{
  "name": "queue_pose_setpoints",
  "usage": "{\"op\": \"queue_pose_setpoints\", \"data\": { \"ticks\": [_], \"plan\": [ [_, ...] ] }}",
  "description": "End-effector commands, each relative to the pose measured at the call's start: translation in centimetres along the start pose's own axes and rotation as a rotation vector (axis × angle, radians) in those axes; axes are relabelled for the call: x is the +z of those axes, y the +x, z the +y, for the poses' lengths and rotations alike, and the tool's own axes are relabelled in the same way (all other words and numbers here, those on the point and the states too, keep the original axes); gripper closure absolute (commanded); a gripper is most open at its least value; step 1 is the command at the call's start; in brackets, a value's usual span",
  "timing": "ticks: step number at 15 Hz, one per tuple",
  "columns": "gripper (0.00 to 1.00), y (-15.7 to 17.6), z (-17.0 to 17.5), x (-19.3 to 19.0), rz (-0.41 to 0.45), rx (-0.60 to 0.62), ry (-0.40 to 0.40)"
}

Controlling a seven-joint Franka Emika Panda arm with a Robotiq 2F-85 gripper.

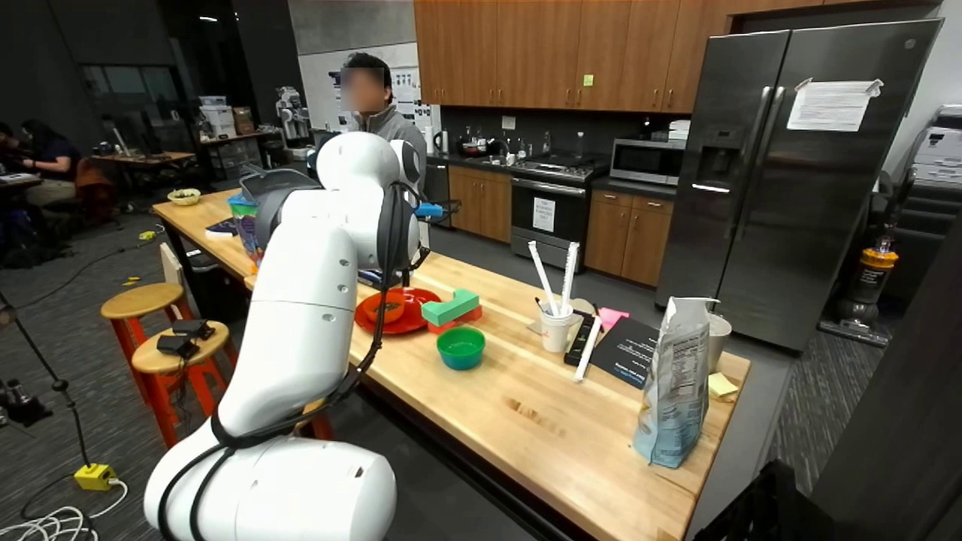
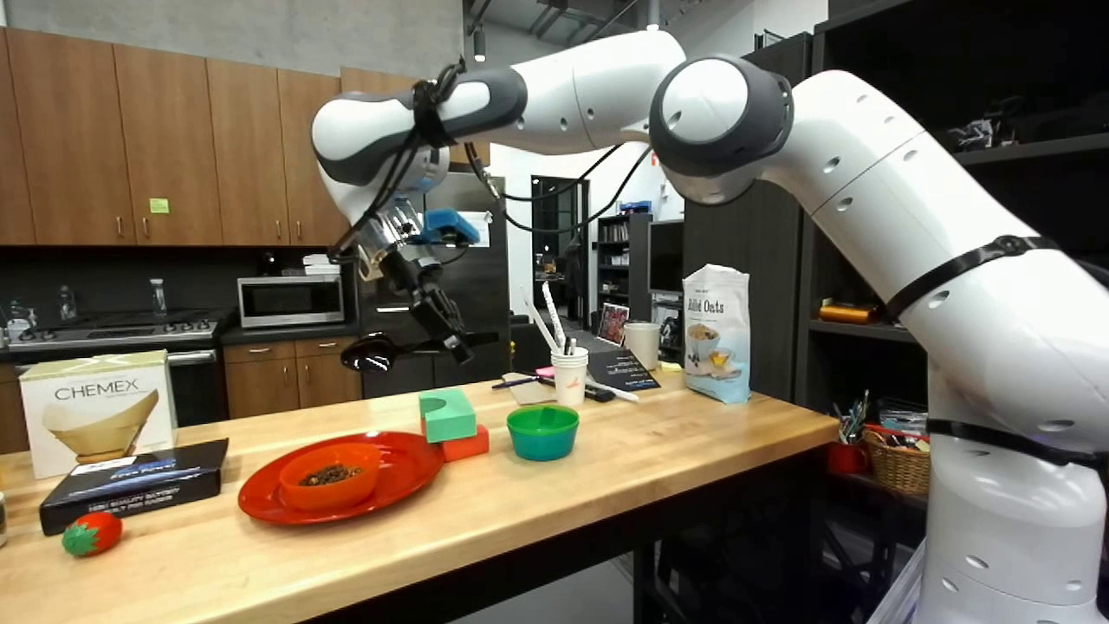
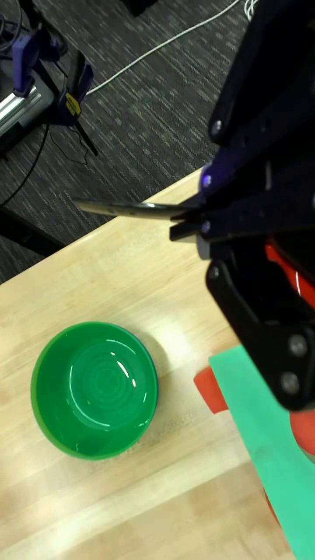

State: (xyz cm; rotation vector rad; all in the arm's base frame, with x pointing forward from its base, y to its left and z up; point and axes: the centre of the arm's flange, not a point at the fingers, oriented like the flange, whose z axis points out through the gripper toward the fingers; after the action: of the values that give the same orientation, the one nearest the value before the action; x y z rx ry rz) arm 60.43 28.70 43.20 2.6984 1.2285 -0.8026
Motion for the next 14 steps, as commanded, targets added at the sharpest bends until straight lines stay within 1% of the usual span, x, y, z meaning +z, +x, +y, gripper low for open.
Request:
{"op": "queue_pose_setpoints", "data": {
  "ticks": [1,7,14],
  "plan": [
    [0.99,1.2,1.7,0.6,-0.015,-0.048,0.019],
    [0.99,3.2,3.5,2.9,-0.023,-0.125,0.052],
    [0.99,4.3,4.2,2.9,-0.004,-0.186,0.061]
  ]
}}
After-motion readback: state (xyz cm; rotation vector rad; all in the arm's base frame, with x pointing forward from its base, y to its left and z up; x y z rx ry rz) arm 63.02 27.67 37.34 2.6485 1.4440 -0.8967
